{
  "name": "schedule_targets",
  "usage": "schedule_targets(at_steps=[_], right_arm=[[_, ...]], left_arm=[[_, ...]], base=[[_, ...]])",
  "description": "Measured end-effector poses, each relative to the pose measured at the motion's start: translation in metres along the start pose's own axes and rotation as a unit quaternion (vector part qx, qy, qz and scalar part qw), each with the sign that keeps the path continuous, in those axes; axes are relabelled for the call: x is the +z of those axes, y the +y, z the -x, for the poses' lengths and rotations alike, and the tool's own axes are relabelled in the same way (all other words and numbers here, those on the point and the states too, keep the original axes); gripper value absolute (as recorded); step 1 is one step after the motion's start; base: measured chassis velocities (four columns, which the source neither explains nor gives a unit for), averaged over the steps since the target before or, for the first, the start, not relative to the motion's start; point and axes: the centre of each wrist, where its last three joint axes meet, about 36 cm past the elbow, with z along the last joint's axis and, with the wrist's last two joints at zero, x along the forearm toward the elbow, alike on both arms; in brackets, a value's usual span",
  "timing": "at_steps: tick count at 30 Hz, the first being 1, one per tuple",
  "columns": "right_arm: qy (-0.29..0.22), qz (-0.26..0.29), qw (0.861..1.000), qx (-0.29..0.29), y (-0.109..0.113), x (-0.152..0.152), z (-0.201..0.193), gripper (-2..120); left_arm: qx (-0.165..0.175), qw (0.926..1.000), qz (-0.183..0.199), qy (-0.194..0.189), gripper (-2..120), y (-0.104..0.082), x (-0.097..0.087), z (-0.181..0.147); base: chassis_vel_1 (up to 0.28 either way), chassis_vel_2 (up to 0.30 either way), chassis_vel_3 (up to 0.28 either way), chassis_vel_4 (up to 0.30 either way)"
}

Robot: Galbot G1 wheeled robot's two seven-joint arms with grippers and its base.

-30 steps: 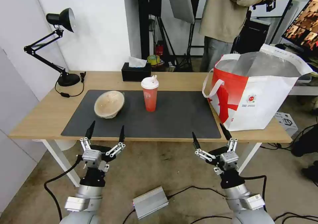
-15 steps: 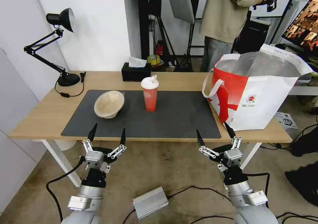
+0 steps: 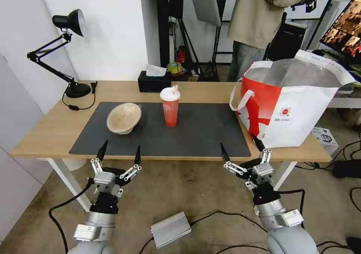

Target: Pick up the trash from the table and place it into the takeout bag.

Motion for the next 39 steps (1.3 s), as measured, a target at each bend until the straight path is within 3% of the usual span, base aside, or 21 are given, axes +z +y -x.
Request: schedule_targets(at_steps=[9, 17, 31, 39], right_arm=[[0.023, 0.019, 0.999, -0.034, -0.006, 0.02, 0.034, 100], [0.052, 0.031, 0.996, -0.062, -0.027, 0.046, 0.072, 100], [0.135, 0.088, 0.981, -0.107, -0.054, 0.035, 0.154, 100], [0.155, 0.095, 0.975, -0.127, -0.046, 0.044, 0.192, 100]], left_arm=[[-0.004, 1.0, 0.002, 0.003, 100, 0.002, 0.01, 0.006], [-0.003, 0.9998, 0.002, 0.02, 100, -0.003, 0.021, 0.013], [-0.016, 0.9992, 0.005, 0.037, 100, -0.003, 0.032, 0.011], [-0.022, 0.9989, 0.006, 0.04, 100, -0.002, 0.034, 0.01]], base=[[0.0, 0.0, 0.0, 0.0], [0.0, 0.0, 0.0, 0.0], [0.0, 0.0, 0.0, 0.0], [0.0, 0.0, 0.0, 0.0]])
